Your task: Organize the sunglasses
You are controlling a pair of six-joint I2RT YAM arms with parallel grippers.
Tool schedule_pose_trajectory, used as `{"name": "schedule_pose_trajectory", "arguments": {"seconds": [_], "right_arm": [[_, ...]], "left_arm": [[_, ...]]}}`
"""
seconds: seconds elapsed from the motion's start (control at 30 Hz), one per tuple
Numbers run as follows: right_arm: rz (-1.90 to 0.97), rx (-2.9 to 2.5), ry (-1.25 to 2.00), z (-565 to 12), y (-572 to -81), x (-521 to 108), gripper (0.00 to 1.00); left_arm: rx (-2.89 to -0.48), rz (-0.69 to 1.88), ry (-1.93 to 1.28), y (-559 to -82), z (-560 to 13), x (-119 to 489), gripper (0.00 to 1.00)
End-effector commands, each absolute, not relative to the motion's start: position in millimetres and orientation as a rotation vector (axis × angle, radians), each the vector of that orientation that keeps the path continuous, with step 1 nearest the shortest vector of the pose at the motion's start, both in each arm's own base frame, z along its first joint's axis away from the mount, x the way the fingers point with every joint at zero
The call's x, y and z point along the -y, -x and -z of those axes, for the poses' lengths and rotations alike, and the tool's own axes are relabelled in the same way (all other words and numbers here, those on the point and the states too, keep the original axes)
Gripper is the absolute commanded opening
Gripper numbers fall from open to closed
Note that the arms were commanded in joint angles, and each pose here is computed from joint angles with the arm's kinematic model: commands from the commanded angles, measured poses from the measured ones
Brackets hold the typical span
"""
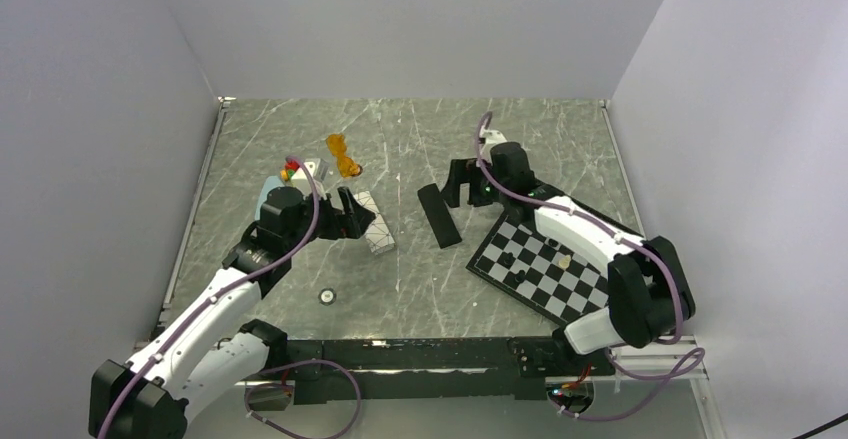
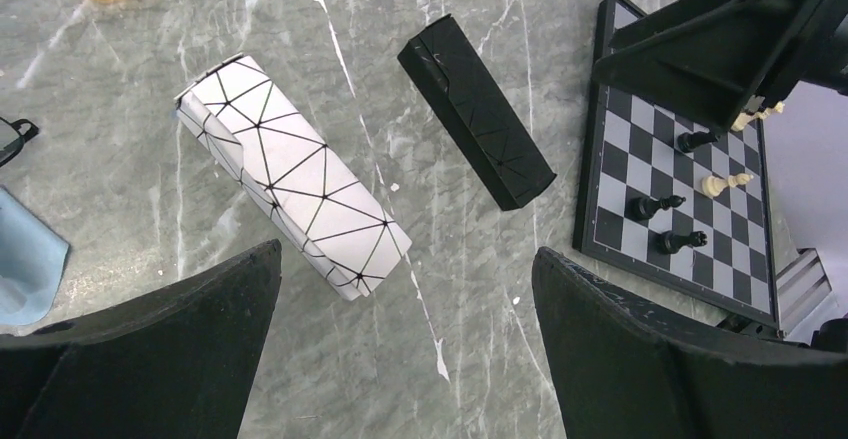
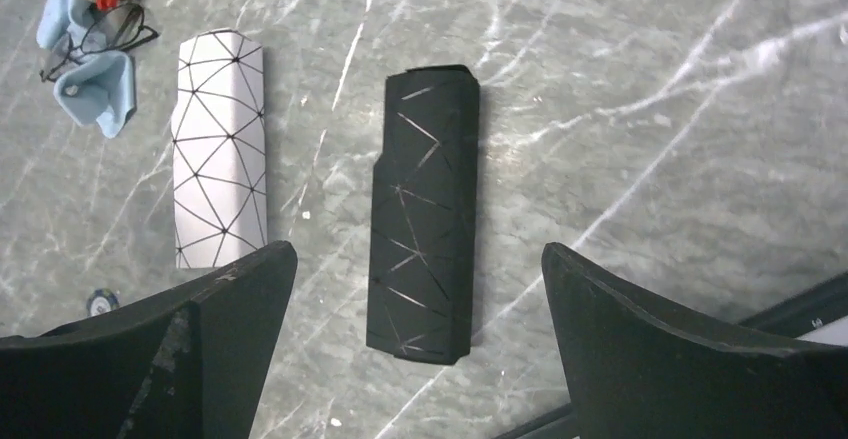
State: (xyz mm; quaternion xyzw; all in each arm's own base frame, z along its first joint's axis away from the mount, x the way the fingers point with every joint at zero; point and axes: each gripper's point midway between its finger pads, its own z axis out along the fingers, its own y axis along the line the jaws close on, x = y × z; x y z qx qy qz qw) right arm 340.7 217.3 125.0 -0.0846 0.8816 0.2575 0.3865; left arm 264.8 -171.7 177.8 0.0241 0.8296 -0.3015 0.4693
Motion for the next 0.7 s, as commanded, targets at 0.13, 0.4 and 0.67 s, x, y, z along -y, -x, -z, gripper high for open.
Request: {"name": "schedule_pose_trajectory", "arguments": {"seconds": [0.13,0.4,0.67], "right_arm": [[-0.301,-2.22,0.41,-109,-349,-242,1.0],[-0.149,-2.303,0.561,-73,-344,-265,0.96],[-0.086,-2.388,0.579,-45,-339,-261,0.86]], "left_arm": [[-2.01,0.717,0.001,-265,-182,163,0.99],[-2.025,0.747,0.025,-271,-177,170,0.99],[-2.033,0.778,0.053,-302,-185,187,0.99]]}}
